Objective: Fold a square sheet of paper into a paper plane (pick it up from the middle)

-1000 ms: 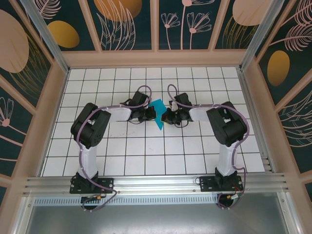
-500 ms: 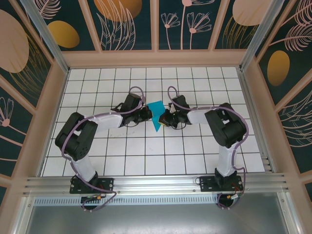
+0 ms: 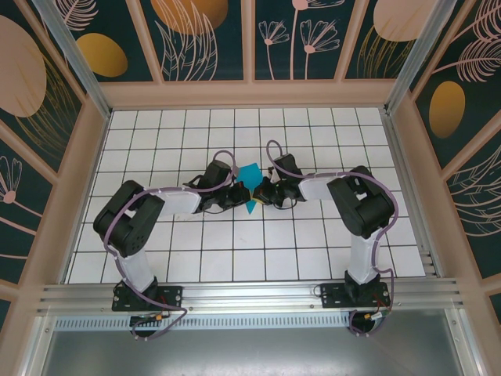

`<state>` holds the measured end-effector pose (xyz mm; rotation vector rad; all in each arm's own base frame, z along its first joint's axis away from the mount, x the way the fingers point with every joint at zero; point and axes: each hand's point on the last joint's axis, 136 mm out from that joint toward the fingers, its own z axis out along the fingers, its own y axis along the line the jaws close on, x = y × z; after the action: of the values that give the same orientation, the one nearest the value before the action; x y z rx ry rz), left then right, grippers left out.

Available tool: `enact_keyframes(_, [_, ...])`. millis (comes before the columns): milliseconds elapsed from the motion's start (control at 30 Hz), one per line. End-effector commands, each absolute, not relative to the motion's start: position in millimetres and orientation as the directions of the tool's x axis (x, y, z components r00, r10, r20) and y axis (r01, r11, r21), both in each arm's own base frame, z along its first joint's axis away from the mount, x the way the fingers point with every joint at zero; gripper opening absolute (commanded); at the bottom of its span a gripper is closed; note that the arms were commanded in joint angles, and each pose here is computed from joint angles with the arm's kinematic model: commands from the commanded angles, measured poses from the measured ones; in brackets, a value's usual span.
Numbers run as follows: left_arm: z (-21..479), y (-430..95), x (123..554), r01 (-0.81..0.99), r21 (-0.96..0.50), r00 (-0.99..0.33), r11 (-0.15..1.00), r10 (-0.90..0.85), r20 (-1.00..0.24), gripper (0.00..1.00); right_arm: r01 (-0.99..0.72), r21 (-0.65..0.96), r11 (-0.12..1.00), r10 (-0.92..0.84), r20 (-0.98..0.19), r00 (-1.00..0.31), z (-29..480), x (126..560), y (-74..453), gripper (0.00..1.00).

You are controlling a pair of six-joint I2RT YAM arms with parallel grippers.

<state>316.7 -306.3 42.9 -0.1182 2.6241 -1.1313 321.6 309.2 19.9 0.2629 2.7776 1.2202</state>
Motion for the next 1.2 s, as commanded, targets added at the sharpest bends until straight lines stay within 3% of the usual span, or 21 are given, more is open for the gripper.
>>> enact_keyframes(0, [24.7,-311.2,301.7,0.010,-0.728,-0.973,0.685,-0.160,-0.164,0.00,0.110,0.758,0.643,0.177,-0.007,-0.984,26.1,320.4,314.0,0.04])
enact_keyframes(600, [18.7,-301.2,301.6,-0.016,-0.704,-0.966,0.710,-0.194,-0.173,0.00,0.121,0.780,0.614,0.164,0.023,-0.986,28.4,313.9,314.4,0.02])
enact_keyframes(733, [8.3,-296.2,298.7,-0.037,-0.673,-0.969,0.739,-0.190,-0.156,0.00,0.053,0.748,0.661,0.127,-0.042,-0.991,26.9,321.0,312.0,0.02])
enact_keyframes(867, [-4.2,-282.9,295.4,-0.062,-0.600,-0.971,0.798,-0.186,-0.147,0.00,-0.082,0.689,0.720,0.068,-0.188,-0.980,33.2,343.2,298.3,0.03])
enact_keyframes(1033, [-13.2,-273.3,293.1,-0.071,-0.541,-0.974,0.838,-0.175,-0.142,0.00,-0.192,0.672,0.715,0.015,-0.290,-0.957,43.3,354.4,290.1,0.04])
enact_keyframes(1167, [-15.0,-267.1,293.3,-0.070,-0.506,-0.974,0.860,-0.169,-0.152,0.00,-0.242,0.676,0.696,-0.036,-0.304,-0.952,42.5,351.9,291.1,0.04])
